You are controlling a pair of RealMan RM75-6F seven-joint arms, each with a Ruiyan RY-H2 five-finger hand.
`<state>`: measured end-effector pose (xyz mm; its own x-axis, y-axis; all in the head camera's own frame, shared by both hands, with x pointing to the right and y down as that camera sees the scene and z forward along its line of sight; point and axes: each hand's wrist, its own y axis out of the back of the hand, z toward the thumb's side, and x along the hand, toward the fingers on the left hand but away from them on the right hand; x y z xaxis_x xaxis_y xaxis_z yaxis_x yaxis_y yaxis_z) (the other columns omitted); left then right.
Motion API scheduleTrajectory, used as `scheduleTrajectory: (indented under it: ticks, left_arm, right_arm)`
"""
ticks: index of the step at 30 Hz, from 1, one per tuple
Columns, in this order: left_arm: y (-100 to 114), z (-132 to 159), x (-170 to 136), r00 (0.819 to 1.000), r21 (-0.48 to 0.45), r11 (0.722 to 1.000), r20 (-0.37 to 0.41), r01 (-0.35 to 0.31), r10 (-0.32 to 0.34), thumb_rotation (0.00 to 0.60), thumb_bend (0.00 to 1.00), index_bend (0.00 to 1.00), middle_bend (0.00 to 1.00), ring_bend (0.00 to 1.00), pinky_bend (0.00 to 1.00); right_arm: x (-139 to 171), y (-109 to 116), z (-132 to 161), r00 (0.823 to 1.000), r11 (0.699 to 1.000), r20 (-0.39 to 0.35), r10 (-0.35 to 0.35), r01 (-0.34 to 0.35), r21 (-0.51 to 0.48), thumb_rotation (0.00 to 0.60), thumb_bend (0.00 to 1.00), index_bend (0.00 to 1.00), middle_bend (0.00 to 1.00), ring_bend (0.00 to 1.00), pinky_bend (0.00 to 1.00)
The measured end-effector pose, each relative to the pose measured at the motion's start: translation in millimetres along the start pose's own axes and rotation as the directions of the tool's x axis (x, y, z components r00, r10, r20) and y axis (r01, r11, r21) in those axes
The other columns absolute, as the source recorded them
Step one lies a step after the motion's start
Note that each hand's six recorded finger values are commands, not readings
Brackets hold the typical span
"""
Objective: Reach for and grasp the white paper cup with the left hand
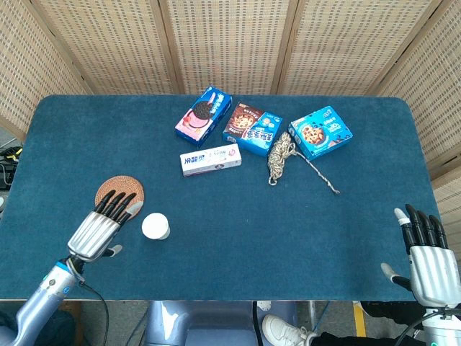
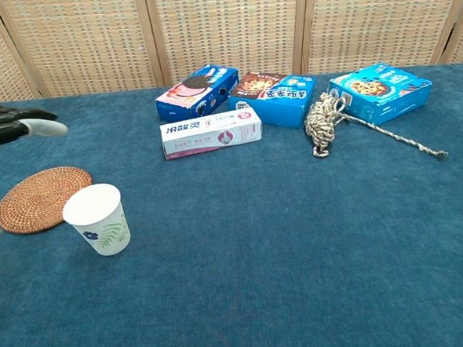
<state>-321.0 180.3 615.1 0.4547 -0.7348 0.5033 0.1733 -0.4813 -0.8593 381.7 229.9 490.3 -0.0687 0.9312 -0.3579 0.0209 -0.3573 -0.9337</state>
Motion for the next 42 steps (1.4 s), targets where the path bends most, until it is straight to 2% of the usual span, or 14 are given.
scheduleTrajectory:
  ticks: [4, 7, 9, 12, 15, 18, 23, 30, 37, 42]
  left_arm:
    - [-10, 15, 25, 0.999, 0.000, 0.999, 0.041, 0.033, -0.033, 0.600, 0.00, 0.00, 0.00, 0.00, 0.02]
    - [-17, 20, 39, 0.997, 0.007, 0.998, 0.047, 0.057, -0.058, 0.600, 0.00, 0.00, 0.00, 0.00, 0.10]
    - [-20, 23, 47, 0.996, 0.009, 0.998, 0.048, 0.068, -0.068, 0.600, 0.00, 0.00, 0.00, 0.02, 0.19]
    - [-23, 27, 55, 0.996, 0.001, 0.998, 0.050, 0.070, -0.070, 0.600, 0.00, 0.00, 0.05, 0.13, 0.33]
    - [-28, 31, 63, 0.996, -0.003, 0.997, 0.056, 0.076, -0.076, 0.600, 0.00, 0.08, 0.20, 0.29, 0.42]
    - [-33, 32, 67, 0.994, -0.006, 0.996, 0.054, 0.094, -0.094, 0.600, 0.00, 0.17, 0.32, 0.40, 0.47]
    - [-35, 33, 71, 0.995, -0.023, 0.996, 0.042, 0.088, -0.087, 0.600, 0.02, 0.27, 0.41, 0.49, 0.49]
    - [-34, 30, 73, 0.997, -0.052, 0.997, 0.035, 0.065, -0.063, 0.600, 0.10, 0.35, 0.47, 0.55, 0.51]
    - [-31, 25, 73, 0.998, -0.092, 0.994, 0.032, 0.056, -0.053, 0.600, 0.11, 0.36, 0.48, 0.55, 0.52]
    - [-24, 10, 73, 1.000, -0.096, 0.995, 0.004, 0.031, -0.031, 0.600, 0.11, 0.36, 0.47, 0.55, 0.52]
  right_arm:
    - [-1, -1, -2, 1.000, 1.000, 0.009, 0.002, -0.002, 0.001, 0.600, 0.00, 0.01, 0.00, 0.00, 0.00]
    - [-2, -2, -3, 1.000, 1.000, 0.017, 0.006, -0.006, 0.001, 0.600, 0.00, 0.01, 0.00, 0.00, 0.00]
    - [-3, -2, -4, 1.000, 1.000, 0.021, 0.008, -0.008, 0.001, 0.600, 0.00, 0.01, 0.00, 0.00, 0.00]
    - [-3, -3, -5, 1.000, 1.000, 0.022, 0.010, -0.011, 0.001, 0.600, 0.00, 0.01, 0.00, 0.00, 0.00]
    - [-4, -4, -5, 1.000, 1.000, 0.025, 0.013, -0.013, 0.002, 0.600, 0.00, 0.01, 0.00, 0.00, 0.00]
    - [-4, -4, -6, 1.000, 1.000, 0.029, 0.011, -0.011, 0.001, 0.600, 0.00, 0.01, 0.00, 0.00, 0.00]
    - [-5, -4, -7, 0.999, 1.000, 0.031, 0.012, -0.012, -0.001, 0.600, 0.00, 0.01, 0.00, 0.00, 0.00]
    - [-5, -5, -6, 0.999, 1.000, 0.030, 0.015, -0.015, 0.000, 0.600, 0.00, 0.01, 0.00, 0.00, 0.00]
    - [-5, -6, -5, 0.999, 1.000, 0.027, 0.019, -0.019, 0.001, 0.600, 0.00, 0.02, 0.00, 0.00, 0.00]
    - [-5, -8, -4, 0.999, 1.000, 0.027, 0.023, -0.023, 0.001, 0.600, 0.00, 0.02, 0.00, 0.00, 0.00]
